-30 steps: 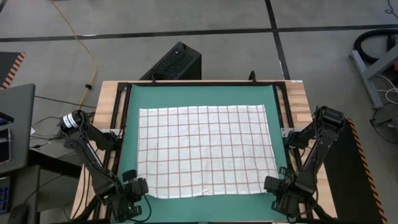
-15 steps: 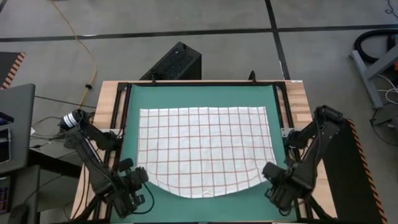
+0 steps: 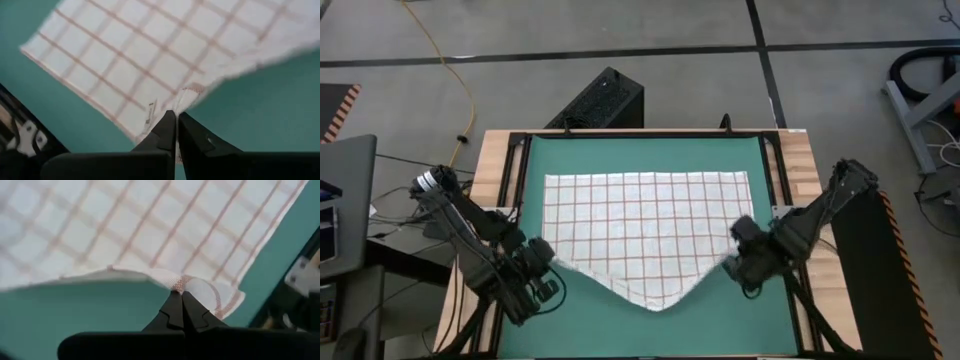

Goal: Roll towel into tight, uniform cylinder
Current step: Roll the white patterned towel

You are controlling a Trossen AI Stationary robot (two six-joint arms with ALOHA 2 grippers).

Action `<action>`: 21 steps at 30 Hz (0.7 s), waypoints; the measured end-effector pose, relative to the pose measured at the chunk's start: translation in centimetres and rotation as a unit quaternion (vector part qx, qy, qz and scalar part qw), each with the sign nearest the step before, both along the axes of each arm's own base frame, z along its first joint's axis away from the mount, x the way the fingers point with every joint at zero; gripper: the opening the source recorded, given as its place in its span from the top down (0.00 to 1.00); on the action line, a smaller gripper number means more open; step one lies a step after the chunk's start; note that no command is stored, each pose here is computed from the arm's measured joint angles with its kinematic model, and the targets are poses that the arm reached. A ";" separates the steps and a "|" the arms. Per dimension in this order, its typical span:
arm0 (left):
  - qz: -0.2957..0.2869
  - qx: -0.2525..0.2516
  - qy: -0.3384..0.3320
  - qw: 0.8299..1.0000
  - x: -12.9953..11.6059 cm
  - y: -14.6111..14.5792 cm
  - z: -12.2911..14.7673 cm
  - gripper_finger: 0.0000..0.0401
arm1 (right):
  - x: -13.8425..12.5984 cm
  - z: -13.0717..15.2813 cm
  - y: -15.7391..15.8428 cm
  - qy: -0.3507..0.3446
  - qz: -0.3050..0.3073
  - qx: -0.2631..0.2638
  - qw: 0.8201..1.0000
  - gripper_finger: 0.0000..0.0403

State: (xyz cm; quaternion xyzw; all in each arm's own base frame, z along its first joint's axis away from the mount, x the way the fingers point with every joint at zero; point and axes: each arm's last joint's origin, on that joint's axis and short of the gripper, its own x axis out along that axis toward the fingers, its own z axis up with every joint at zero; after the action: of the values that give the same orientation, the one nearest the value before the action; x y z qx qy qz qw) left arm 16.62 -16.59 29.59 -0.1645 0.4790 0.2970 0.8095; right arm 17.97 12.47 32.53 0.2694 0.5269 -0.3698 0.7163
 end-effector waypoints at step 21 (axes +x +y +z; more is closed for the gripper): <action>0.116 0.098 0.040 0.988 2.2 12.3 2.9 1.00 | 1.3 -0.9 -14.5 0.075 -0.125 -0.052 0.988 1.00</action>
State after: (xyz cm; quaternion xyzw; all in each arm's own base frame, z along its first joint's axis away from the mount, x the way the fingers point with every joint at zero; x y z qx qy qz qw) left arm 18.80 -4.34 32.51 -0.1266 0.4575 0.4412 0.7616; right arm 19.25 -2.07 31.59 0.2667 0.5211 -0.5026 0.6362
